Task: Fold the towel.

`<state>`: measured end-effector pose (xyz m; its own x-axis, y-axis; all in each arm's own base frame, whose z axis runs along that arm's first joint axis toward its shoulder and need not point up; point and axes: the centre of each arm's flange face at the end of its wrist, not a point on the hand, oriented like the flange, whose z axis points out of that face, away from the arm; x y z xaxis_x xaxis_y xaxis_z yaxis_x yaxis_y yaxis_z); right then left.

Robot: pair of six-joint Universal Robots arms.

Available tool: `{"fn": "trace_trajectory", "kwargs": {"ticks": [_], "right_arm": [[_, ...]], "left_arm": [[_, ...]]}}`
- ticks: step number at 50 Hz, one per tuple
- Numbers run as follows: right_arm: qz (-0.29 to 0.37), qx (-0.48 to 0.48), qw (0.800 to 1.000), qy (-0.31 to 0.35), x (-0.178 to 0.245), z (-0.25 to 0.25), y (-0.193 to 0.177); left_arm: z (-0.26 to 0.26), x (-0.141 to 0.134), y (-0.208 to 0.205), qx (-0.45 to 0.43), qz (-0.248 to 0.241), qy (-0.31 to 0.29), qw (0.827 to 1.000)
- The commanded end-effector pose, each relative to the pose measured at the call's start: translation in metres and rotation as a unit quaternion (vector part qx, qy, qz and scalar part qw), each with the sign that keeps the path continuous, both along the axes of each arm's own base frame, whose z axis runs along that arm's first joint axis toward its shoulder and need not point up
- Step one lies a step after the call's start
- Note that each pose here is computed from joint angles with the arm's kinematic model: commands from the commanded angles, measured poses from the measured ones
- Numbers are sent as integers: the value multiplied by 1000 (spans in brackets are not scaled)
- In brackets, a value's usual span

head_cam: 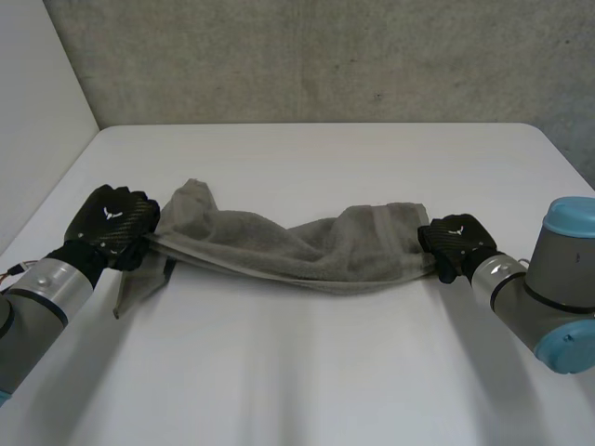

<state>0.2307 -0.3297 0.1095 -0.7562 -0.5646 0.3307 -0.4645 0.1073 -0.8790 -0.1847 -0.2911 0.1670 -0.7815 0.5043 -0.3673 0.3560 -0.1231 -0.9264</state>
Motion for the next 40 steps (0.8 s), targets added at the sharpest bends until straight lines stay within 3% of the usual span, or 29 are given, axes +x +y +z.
{"fn": "trace_trajectory", "kwargs": {"ticks": [1,13,23,30,34,40], "right_arm": [[2,1,1000,0,0,-1,0],[-2,-14,1000,-4,0,14,-1],[-2,-108,994,-31,-4,126,16],[-20,-186,979,-81,-19,238,41],[-25,-201,974,-98,-22,267,45],[-18,-206,974,-98,-19,289,41]], "left_arm": [[0,0,0,0,0,0,1000],[0,0,0,0,0,0,1000],[44,3,0,-70,7,5,998],[121,3,11,-141,-2,79,987],[168,3,18,-157,-20,141,977],[186,3,7,-163,-22,150,975]]}}
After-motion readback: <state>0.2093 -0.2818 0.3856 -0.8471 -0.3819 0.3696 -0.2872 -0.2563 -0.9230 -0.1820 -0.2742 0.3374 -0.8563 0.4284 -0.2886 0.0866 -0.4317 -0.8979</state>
